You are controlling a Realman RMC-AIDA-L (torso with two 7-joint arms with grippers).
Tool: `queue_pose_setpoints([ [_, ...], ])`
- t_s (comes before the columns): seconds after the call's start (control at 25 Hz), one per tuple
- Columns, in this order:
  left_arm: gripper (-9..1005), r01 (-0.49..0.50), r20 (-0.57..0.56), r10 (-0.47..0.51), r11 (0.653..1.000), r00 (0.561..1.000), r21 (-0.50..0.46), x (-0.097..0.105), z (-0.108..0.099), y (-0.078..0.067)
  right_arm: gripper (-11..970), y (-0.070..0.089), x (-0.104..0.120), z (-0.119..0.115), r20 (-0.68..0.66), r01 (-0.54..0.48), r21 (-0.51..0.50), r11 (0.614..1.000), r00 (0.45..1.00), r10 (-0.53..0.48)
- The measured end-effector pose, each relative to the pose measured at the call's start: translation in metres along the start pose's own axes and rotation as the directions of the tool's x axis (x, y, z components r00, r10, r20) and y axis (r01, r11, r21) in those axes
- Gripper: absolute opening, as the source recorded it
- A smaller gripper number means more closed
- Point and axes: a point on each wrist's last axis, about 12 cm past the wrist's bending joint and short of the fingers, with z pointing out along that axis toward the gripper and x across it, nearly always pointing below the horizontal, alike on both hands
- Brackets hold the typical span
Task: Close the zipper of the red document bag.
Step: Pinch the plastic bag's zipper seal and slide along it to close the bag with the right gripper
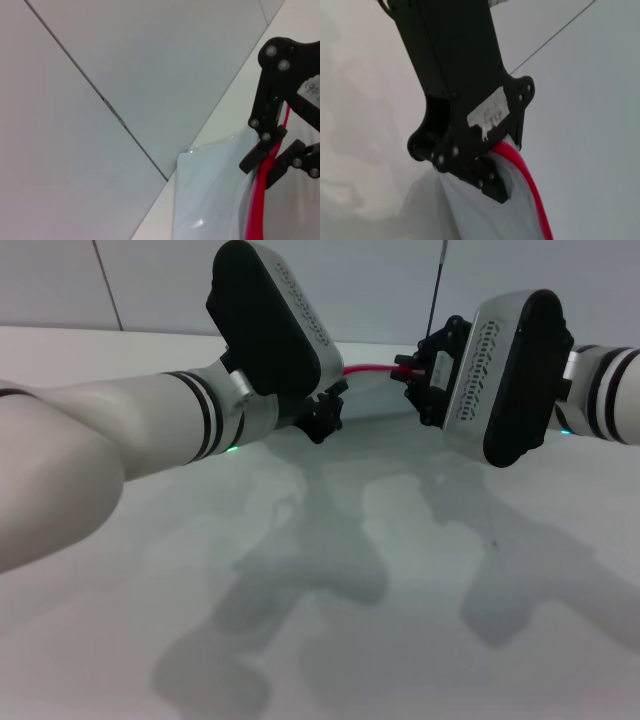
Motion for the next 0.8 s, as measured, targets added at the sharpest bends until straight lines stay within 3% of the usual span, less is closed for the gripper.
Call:
queue_pose_setpoints([
  [0.8,55,-0.001,0.002,0.001,1.0,1.0,-0.002,-0.0004,-0.0007,0.0006,83,0.0007,-0.0056,-0.0017,0.015,0.011,-0.002,1.0,1.0,-0.011],
])
